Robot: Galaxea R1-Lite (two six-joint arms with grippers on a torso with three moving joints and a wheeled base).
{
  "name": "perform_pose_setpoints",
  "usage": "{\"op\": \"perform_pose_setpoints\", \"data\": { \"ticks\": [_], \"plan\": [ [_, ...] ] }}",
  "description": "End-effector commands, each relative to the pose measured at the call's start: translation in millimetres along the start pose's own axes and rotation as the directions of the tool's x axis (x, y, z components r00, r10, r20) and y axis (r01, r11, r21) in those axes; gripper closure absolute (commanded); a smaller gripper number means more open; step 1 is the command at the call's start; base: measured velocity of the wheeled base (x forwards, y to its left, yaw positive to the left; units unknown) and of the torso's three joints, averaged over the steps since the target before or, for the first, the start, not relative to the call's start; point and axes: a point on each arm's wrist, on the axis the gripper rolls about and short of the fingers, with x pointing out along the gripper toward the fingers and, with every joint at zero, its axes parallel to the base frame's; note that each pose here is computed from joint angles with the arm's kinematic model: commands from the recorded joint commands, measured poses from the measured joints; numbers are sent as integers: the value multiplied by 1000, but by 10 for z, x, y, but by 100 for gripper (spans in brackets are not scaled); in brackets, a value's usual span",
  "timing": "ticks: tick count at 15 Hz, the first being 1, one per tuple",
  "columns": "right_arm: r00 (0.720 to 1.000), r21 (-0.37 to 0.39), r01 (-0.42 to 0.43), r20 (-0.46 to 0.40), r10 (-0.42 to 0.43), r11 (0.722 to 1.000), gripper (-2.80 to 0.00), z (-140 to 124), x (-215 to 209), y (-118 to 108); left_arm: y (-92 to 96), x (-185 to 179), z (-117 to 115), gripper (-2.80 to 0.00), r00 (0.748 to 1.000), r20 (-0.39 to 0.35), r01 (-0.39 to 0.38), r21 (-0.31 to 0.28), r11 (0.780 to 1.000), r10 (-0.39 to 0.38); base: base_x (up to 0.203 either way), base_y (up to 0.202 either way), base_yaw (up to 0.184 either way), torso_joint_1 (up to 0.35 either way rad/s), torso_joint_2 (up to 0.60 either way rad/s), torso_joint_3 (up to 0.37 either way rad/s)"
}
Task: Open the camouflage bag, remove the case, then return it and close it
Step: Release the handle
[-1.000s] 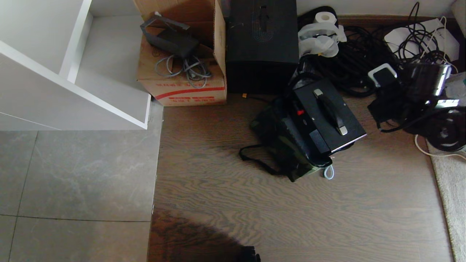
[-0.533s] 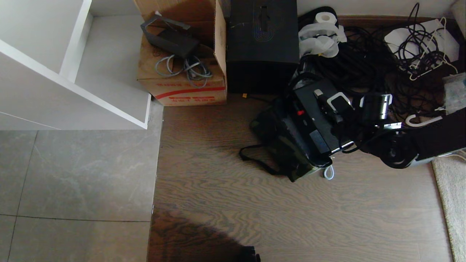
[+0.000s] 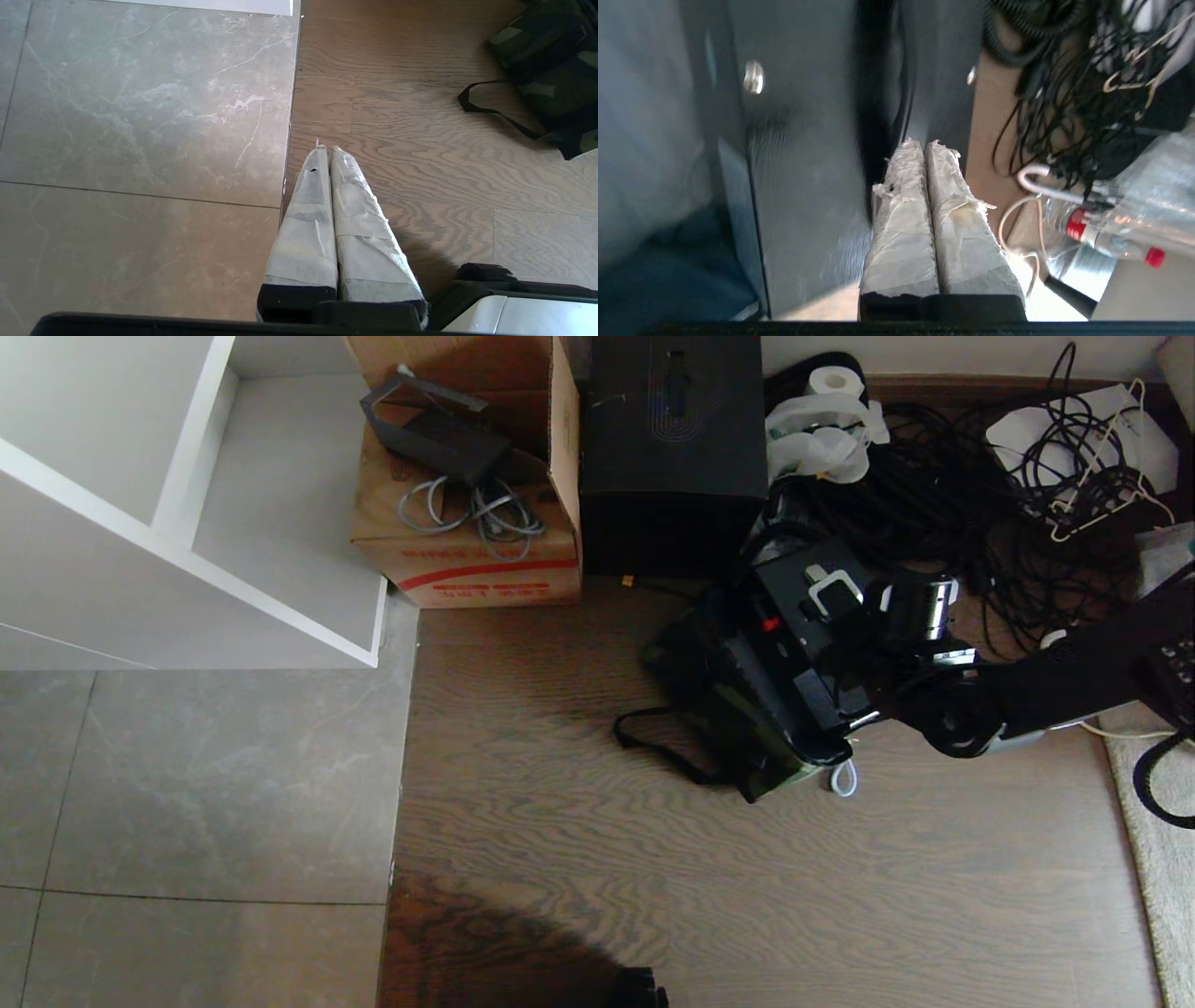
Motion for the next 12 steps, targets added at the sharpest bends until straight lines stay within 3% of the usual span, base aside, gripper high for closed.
{"op": "perform_pose_setpoints", "data": {
  "ticks": [1, 8, 9, 12],
  "plan": [
    [1000, -3, 3, 0, -3, 1000, 0, -24, 68, 86, 1, 6, -25, 0, 1000, -8, -1, 1, 1000, 1, 0, 0, 0, 0, 0, 0],
    [1000, 8, 12, 19, -12, 1000, 0, 0, 162, 171, 1, 6, -25, 0, 1000, -8, -1, -1, 1000, 1, 0, 0, 0, 0, 0, 0],
    [1000, 2, 13, 17, -13, 1000, -280, -5, 171, 182, 1, 6, -25, 0, 1000, -8, -1, -1, 1000, 1, 0, 0, 0, 0, 0, 0],
    [999, 10, 30, 27, -30, 1000, -280, 44, 198, 165, 1, 6, -25, 0, 1000, -8, -1, -1, 1000, 1, 0, 0, 0, 0, 0, 0]
  ]
}}
